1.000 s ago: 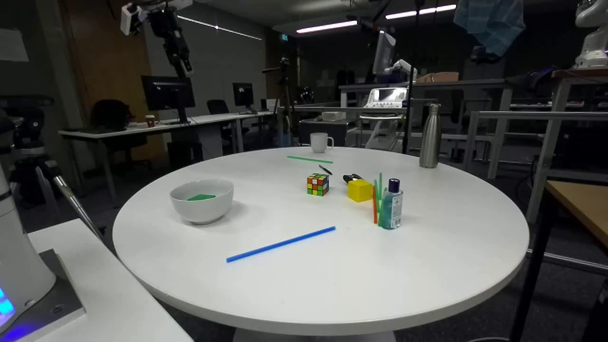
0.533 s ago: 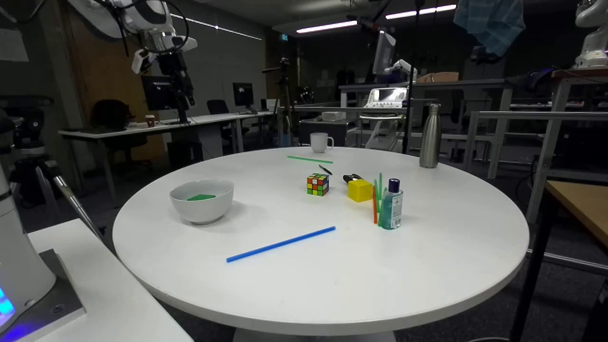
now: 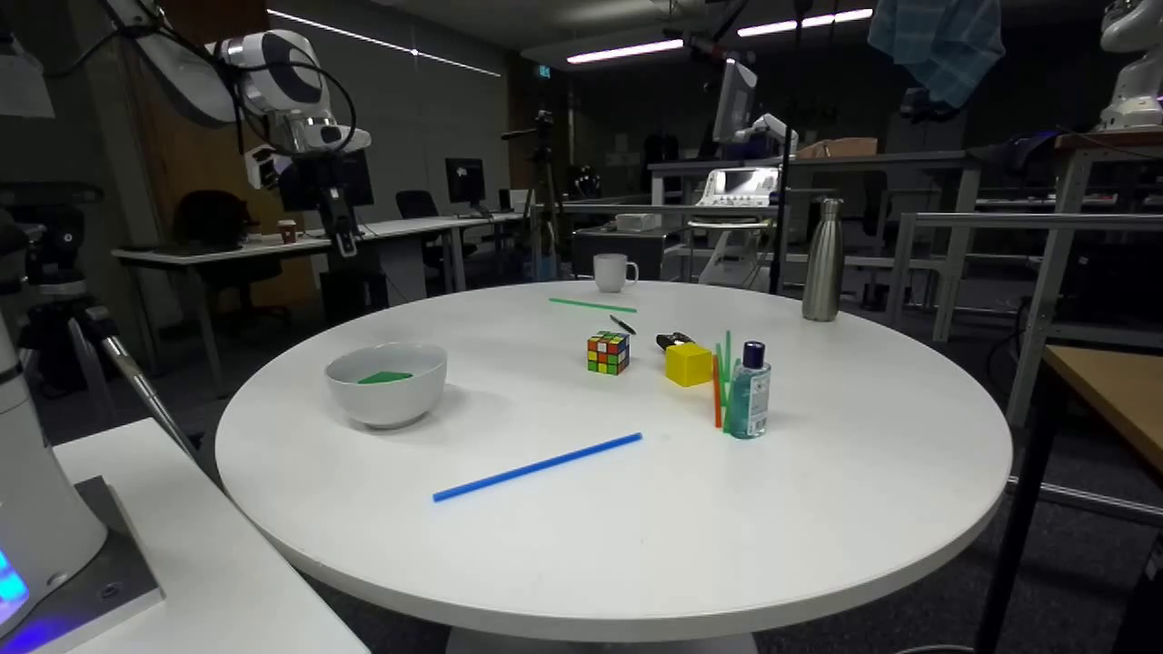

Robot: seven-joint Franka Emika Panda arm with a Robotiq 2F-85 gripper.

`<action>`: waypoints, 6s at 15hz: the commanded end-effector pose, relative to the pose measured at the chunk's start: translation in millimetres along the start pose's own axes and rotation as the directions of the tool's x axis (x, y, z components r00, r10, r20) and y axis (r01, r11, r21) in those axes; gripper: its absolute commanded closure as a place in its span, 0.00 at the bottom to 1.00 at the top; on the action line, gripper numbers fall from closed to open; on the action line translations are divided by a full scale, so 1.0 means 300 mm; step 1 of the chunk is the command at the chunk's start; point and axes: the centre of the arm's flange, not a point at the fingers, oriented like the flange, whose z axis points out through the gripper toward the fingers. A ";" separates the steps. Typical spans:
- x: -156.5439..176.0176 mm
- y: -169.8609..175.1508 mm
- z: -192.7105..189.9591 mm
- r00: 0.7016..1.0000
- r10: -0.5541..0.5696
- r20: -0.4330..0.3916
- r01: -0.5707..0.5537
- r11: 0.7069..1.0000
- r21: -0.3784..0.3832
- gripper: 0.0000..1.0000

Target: Take the green cube out of the bowl

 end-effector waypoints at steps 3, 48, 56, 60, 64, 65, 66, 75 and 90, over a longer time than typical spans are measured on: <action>-0.125 0.064 0.139 0.993 0.120 0.000 -0.120 0.993 -0.011 0.00; -0.047 0.402 0.521 0.975 0.142 0.168 -0.141 0.990 -0.016 0.25; -0.072 0.359 0.549 0.973 0.121 0.198 -0.121 0.993 -0.011 0.80; -0.086 0.329 0.553 0.970 0.096 0.225 -0.098 0.995 0.000 1.00; -0.092 0.304 0.531 0.966 0.075 0.246 -0.078 0.997 0.003 0.97; -0.093 0.301 0.523 0.965 0.071 0.251 -0.074 0.997 0.004 0.98; -0.093 0.298 0.522 0.965 0.066 0.252 -0.069 0.998 0.004 0.98; -0.067 0.294 0.442 0.971 0.050 0.236 -0.051 0.999 0.000 0.98; 0.266 0.151 0.173 0.987 -0.101 0.127 0.105 0.994 -0.022 0.98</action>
